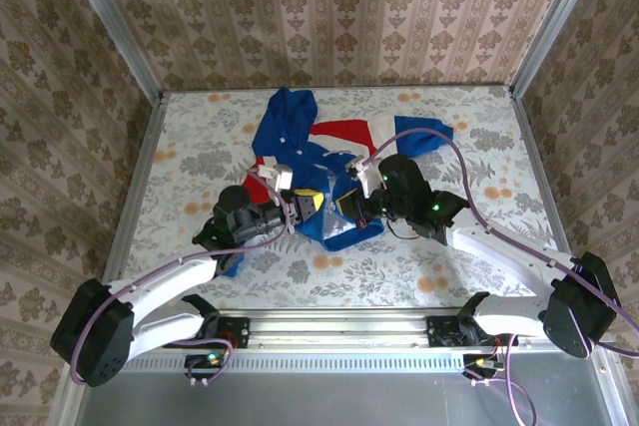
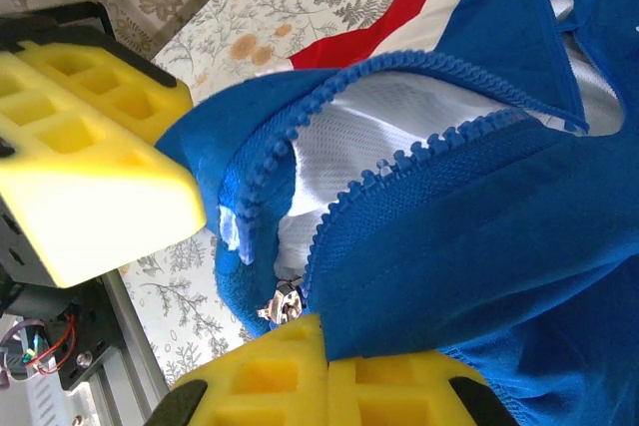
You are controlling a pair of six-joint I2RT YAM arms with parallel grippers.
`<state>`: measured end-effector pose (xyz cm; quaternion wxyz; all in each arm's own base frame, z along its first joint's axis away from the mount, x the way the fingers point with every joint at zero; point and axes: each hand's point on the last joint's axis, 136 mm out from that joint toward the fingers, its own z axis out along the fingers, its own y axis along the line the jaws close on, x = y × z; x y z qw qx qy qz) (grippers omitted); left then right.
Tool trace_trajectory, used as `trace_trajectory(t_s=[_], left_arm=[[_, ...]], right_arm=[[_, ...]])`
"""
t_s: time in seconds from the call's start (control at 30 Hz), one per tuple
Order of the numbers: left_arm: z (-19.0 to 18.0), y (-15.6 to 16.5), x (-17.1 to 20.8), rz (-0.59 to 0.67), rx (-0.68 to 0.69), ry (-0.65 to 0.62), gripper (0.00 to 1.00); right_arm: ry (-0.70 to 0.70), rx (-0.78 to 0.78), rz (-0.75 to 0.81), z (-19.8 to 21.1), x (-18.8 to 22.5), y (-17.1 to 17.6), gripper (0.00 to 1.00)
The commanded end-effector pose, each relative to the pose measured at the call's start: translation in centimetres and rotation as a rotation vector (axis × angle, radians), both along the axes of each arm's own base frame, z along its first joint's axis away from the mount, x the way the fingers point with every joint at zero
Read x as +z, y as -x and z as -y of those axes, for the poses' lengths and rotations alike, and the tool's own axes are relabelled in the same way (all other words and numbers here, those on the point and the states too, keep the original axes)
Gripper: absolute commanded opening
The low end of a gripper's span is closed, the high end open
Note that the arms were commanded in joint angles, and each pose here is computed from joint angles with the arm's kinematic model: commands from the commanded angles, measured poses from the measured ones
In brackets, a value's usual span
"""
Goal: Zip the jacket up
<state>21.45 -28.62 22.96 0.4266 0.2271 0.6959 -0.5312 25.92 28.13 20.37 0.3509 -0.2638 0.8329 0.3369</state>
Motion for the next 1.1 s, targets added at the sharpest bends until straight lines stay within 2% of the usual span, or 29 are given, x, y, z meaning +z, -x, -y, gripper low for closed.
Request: trace_trajectory(t_s=[0.0, 1.07], left_arm=[[-0.45, 0.23, 0.5, 0.028, 0.004, 0.02, 0.0], [-0.26, 0.52, 0.08, -0.034, -0.021, 0.05, 0.0]], right_arm=[[-0.037, 0.02, 0.045, -0.05, 1.42, 0.17, 0.0], [-0.074, 0.034, 0.084, -0.19, 1.77, 0.13, 0.0]])
